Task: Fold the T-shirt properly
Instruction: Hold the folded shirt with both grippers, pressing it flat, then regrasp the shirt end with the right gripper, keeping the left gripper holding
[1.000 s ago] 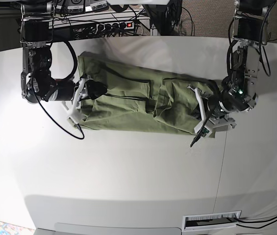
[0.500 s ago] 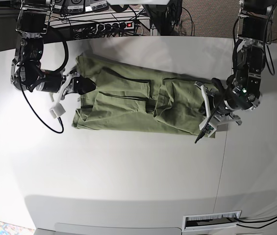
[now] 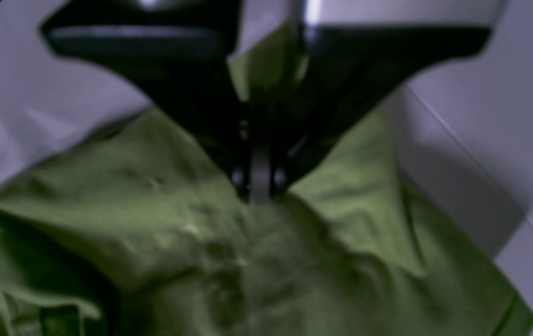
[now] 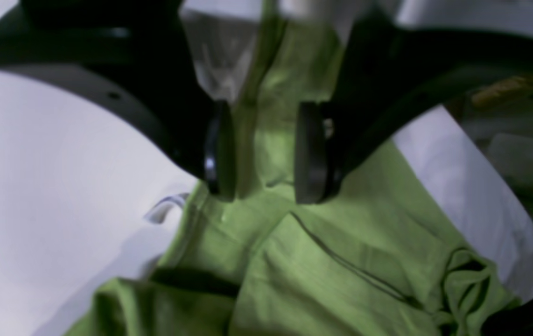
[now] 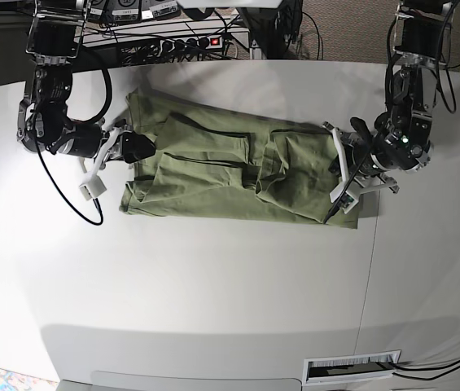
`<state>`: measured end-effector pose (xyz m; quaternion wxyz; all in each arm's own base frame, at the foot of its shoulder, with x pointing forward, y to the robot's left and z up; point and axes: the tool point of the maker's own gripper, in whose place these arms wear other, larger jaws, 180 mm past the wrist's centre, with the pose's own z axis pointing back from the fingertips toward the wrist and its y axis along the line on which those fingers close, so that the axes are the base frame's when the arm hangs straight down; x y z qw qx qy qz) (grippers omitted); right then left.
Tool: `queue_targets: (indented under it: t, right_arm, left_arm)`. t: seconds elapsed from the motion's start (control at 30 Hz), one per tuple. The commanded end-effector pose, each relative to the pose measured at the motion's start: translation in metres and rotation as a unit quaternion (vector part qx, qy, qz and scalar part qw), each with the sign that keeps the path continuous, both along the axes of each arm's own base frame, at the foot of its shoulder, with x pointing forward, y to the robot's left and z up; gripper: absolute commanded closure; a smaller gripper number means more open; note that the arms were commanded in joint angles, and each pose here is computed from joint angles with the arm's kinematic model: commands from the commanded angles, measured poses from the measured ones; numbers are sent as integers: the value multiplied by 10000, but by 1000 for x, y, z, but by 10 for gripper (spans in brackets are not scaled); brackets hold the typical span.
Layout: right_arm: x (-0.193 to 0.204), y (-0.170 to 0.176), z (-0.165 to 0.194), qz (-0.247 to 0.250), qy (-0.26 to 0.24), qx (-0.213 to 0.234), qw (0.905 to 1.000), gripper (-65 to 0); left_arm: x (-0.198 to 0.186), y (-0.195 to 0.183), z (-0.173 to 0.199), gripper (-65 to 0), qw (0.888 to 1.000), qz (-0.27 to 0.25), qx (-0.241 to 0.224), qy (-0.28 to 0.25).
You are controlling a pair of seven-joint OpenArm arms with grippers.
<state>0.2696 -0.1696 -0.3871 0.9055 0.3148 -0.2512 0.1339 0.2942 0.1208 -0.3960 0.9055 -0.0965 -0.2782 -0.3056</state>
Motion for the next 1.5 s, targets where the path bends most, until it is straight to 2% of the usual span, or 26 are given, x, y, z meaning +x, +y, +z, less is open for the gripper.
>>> queue_targets:
  t: [0.0, 0.37, 0.6, 0.87, 1.0, 1.2, 1.37, 1.47]
  right_arm:
    - [11, -6, 11, -58, -243, -50, 9997, -227]
    - [21, -9, 8, -253, -474, -243, 9983, -228]
    - [25, 19, 5, -304, -525, 65, 9981, -228]
    - [24, 30, 1, -307, -501, 146, 9982, -228]
    - [22, 42, -5, -350, -395, 334, 9980, -228]
    - [18, 40, -24, -570, -138, 500, 9970, -228]
    - [14, 40, -28, -568, -15, 535, 9969, -227]
    - [17, 44, -23, -609, -74, 735, 9954, -166]
  left_arm:
    - [9, 2, 11, 0, 9998, 15, -11, -193]
    - [5, 2, 7, 0, 9999, 15, -21, -135]
    - [4, -2, 9, 0, 9998, 6, -138, -115]
    - [4, -3, 9, 0, 9998, -28, -148, -134]
    - [4, -3, 9, 0, 9998, -28, -150, -133]
    - [4, -3, 9, 0, 9998, -28, -155, -141]
    - [5, -3, 10, 0, 9997, -30, -170, -161]
    - [5, -3, 10, 0, 9997, -30, -169, -161]
